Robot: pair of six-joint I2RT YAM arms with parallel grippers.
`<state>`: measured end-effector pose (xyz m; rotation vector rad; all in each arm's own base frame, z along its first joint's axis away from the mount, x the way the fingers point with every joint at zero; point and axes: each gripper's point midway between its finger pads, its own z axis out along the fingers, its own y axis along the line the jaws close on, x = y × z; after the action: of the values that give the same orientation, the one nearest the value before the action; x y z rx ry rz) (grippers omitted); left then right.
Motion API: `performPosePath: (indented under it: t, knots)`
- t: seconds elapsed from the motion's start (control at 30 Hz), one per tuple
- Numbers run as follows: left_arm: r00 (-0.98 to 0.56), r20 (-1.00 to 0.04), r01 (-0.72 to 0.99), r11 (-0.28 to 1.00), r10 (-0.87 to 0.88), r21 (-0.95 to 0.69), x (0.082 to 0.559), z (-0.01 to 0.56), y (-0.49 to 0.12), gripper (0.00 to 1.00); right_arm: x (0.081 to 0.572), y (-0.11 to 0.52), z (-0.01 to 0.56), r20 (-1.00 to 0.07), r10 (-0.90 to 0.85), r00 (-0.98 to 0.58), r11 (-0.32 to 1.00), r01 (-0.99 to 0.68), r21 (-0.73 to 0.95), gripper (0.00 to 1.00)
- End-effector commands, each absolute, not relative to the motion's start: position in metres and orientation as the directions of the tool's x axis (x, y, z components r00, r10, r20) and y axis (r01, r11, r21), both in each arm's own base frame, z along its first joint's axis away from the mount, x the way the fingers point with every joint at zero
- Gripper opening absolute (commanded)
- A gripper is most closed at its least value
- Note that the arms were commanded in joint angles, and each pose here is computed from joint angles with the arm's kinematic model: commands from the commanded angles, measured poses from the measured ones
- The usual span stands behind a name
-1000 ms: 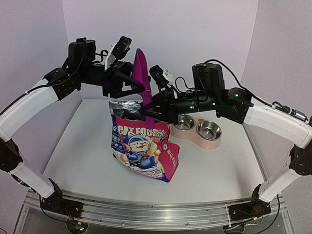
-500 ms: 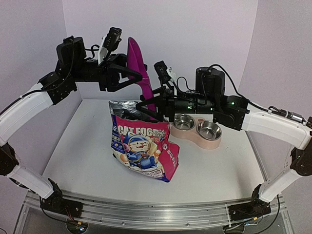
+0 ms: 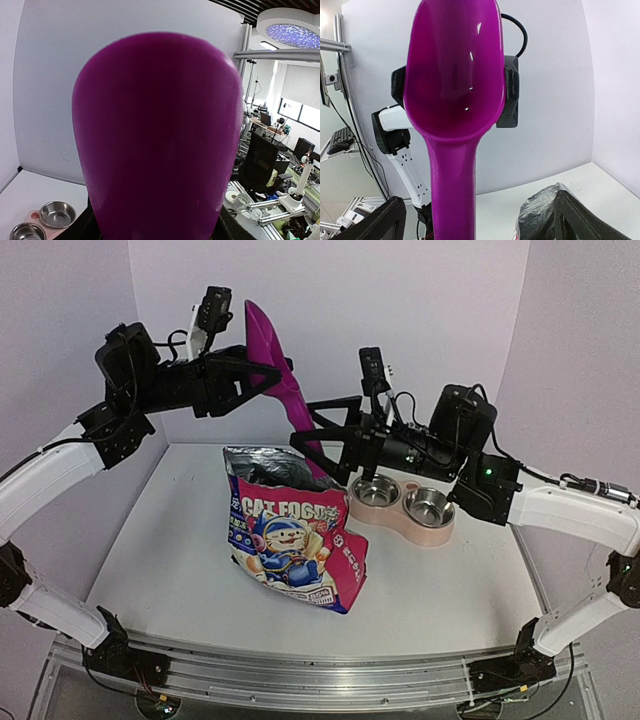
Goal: Serve the pet food
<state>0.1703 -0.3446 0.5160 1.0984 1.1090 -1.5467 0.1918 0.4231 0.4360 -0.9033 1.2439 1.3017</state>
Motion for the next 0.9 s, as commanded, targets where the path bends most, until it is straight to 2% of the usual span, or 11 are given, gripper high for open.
performPosePath:
  t: [0.0, 0.37, 0.53, 0.67, 0.8, 0.87]
  knots:
    - [-0.166, -0.95, 0.971, -0.211, -0.265, -0.111, 0.154, 0.547, -0.328, 0.0, 0.187, 0.42, 0.477, -0.947, 0.299, -0.112, 0.079, -0.987, 0.142, 0.95]
    - [-0.133, -0.949, 0.977, -0.196, -0.285, -0.078, 0.156, 0.547, -0.328, 0.0, 0.197, 0.439, 0.473, -0.955, 0.263, -0.137, 0.087, -0.983, 0.165, 0.72]
    - [-0.112, -0.95, 0.982, -0.18, -0.293, -0.06, 0.157, 0.547, -0.327, 0.0, 0.197, 0.442, 0.472, -0.957, 0.259, -0.131, 0.092, -0.983, 0.159, 0.5]
    - [-0.101, -0.949, 0.983, -0.176, -0.299, -0.049, 0.156, 0.549, -0.326, 0.0, 0.195, 0.444, 0.468, -0.96, 0.249, -0.128, 0.088, -0.984, 0.153, 0.42]
    - [-0.109, -0.948, 0.983, -0.176, -0.299, -0.057, 0.158, 0.548, -0.327, 0.0, 0.193, 0.447, 0.463, -0.964, 0.23, -0.131, 0.077, -0.985, 0.152, 0.38]
    - [-0.111, -0.948, 0.982, -0.177, -0.297, -0.06, 0.159, 0.548, -0.328, 0.0, 0.19, 0.449, 0.462, -0.967, 0.222, -0.124, 0.073, -0.987, 0.144, 0.32]
